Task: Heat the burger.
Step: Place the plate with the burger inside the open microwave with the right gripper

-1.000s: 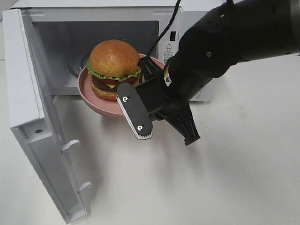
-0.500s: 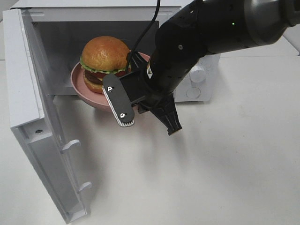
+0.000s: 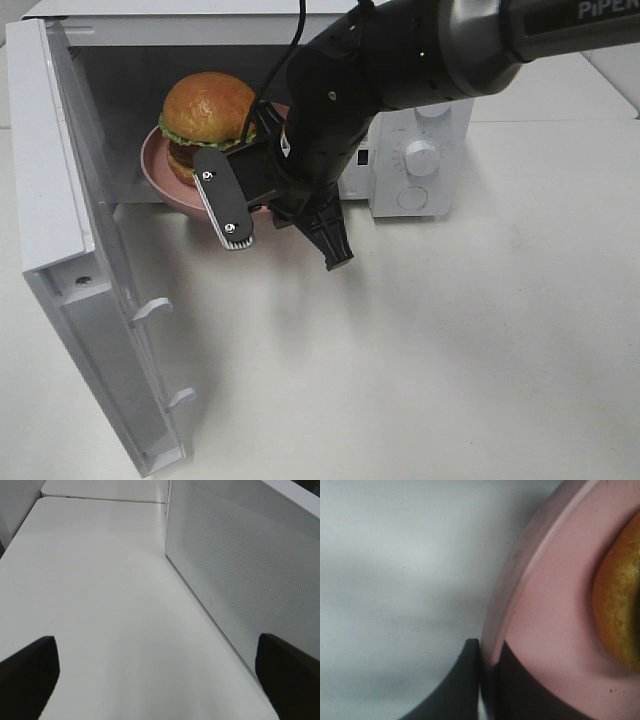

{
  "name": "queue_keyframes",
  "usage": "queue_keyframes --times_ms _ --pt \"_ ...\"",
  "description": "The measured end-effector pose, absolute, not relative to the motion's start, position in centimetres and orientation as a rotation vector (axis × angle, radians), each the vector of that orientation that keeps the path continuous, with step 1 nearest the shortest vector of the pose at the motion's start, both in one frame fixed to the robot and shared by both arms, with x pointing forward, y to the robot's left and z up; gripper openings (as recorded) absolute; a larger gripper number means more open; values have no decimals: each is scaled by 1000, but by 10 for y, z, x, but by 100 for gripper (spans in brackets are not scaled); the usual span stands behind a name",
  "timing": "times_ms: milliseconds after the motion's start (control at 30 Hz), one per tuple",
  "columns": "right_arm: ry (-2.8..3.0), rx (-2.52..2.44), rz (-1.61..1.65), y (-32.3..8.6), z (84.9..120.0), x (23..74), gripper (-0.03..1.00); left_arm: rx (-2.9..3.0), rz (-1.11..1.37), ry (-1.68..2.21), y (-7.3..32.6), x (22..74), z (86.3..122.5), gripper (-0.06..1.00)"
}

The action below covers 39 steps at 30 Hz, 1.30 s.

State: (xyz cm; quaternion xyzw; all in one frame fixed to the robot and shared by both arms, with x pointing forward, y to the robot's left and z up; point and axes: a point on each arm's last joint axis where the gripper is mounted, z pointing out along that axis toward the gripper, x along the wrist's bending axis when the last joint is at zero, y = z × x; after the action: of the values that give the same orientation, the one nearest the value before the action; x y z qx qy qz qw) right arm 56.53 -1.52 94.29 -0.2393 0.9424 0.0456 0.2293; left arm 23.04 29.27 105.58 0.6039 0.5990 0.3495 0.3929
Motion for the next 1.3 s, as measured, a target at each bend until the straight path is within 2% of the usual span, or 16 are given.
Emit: queue_keyframes --times_ms 767,1300 --pt "2551 -447 135 23 938 619 4 1533 888 1521 293 230 1056 99" --pt "2510 -399 135 22 935 645 4 1535 896 1523 293 230 1056 99"
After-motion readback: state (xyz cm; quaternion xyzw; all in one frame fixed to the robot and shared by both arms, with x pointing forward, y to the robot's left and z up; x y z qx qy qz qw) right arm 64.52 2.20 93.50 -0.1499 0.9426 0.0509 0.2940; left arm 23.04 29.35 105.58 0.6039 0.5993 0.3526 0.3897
